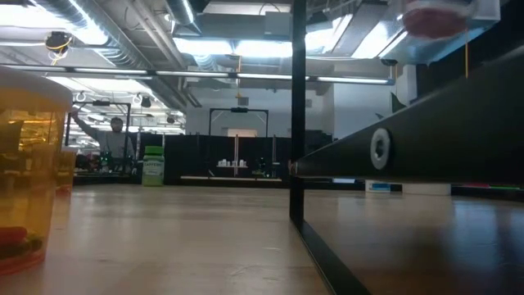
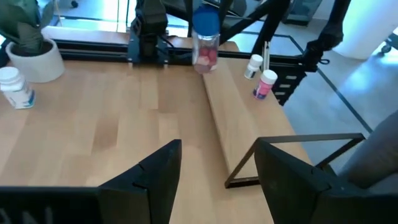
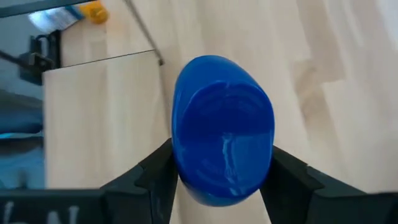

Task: Pick and place medicine bottles onto shelf by color
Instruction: Put the blue pill bottle onto the shelf

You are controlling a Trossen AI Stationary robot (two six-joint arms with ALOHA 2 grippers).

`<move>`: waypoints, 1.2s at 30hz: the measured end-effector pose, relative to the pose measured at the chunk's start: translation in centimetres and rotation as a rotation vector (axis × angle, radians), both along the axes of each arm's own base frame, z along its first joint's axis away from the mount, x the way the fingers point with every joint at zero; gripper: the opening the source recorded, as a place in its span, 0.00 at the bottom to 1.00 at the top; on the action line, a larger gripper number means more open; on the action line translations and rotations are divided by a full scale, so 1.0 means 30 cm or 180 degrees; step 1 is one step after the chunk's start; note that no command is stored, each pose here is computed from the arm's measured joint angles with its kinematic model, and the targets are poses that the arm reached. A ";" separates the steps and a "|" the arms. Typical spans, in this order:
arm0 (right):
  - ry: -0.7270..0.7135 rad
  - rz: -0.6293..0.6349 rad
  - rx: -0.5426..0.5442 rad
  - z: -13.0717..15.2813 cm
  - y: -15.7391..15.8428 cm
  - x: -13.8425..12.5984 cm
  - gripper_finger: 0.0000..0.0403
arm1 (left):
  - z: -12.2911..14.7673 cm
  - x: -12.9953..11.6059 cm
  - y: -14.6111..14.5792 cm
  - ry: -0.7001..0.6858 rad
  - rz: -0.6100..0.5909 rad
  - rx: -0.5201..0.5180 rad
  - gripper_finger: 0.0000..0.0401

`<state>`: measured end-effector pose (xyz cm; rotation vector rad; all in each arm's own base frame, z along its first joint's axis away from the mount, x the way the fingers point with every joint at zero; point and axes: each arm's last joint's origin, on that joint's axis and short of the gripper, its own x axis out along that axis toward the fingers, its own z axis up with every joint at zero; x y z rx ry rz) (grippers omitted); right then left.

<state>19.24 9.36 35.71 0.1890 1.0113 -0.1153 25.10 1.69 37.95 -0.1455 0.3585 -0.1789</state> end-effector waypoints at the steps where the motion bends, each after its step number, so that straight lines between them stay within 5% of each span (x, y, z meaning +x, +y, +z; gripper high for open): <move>1: -0.0010 -0.0022 0.0031 -0.001 0.016 -0.006 0.47 | 0.000 0.001 -0.008 0.0001 -0.0009 0.0009 0.49; 20: 0.0781 -0.0442 0.0286 -0.089 0.198 -0.090 0.47 | 0.000 0.002 -0.072 -0.0043 -0.0299 0.0191 0.49; 29: 0.1292 -0.0184 0.0074 -0.181 0.299 -0.076 0.47 | 0.000 0.002 -0.074 -0.0043 -0.0309 0.0189 0.49; 36: 0.1403 -0.0472 0.0071 -0.196 0.336 -0.117 0.47 | 0.000 0.002 -0.074 -0.0044 -0.0309 0.0189 0.49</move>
